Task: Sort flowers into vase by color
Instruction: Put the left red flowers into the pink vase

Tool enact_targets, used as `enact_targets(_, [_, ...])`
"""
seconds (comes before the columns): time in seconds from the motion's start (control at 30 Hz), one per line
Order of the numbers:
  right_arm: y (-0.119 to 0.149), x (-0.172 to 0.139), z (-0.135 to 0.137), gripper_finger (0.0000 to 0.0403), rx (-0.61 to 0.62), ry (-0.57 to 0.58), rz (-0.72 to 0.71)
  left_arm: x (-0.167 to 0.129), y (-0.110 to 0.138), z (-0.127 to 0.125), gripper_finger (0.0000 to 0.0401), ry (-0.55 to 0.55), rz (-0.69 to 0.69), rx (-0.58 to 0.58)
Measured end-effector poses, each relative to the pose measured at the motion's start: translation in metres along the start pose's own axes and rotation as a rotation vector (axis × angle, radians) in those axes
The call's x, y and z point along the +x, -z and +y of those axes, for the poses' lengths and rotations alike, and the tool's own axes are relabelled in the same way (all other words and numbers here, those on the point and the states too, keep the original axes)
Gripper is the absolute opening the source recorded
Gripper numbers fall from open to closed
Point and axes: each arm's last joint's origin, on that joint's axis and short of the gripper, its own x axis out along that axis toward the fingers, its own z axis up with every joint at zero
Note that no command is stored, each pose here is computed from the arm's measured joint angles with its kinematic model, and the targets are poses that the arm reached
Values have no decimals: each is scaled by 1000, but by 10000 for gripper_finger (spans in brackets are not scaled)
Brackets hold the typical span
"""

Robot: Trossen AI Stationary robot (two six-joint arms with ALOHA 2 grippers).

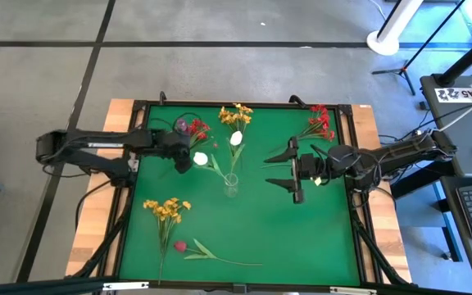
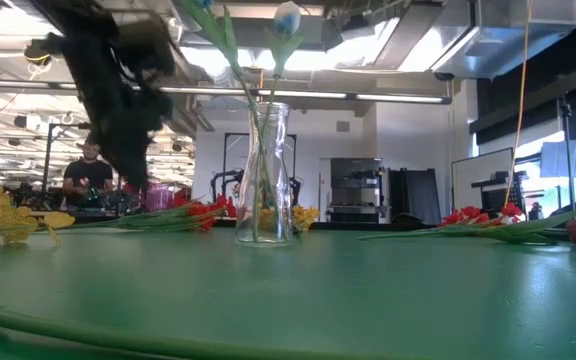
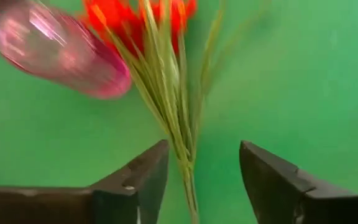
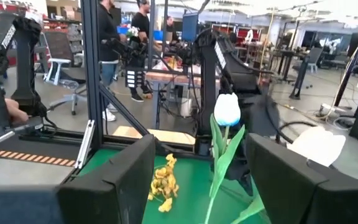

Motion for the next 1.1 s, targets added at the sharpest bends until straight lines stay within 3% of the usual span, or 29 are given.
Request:
enact_targets(0.17, [0,0,0,250,11,0,-4,25,1,6,206,-1,156,-10])
enact_targets(0.5, [1,0,0,250,9,-2,14,53,1,12,184,-57,281,-42])
enact_targets(0.67, [2,0,0,250,17,-3,24,58,3,10,135,-44,313,-34])
enact_targets(0.87, [3,0,0,250,17,-3,27,51,2,7,20,-34,288,-21])
enact_targets(1.1, [3,0,0,250,17,-3,32,15,-16,0,7,6,205,6])
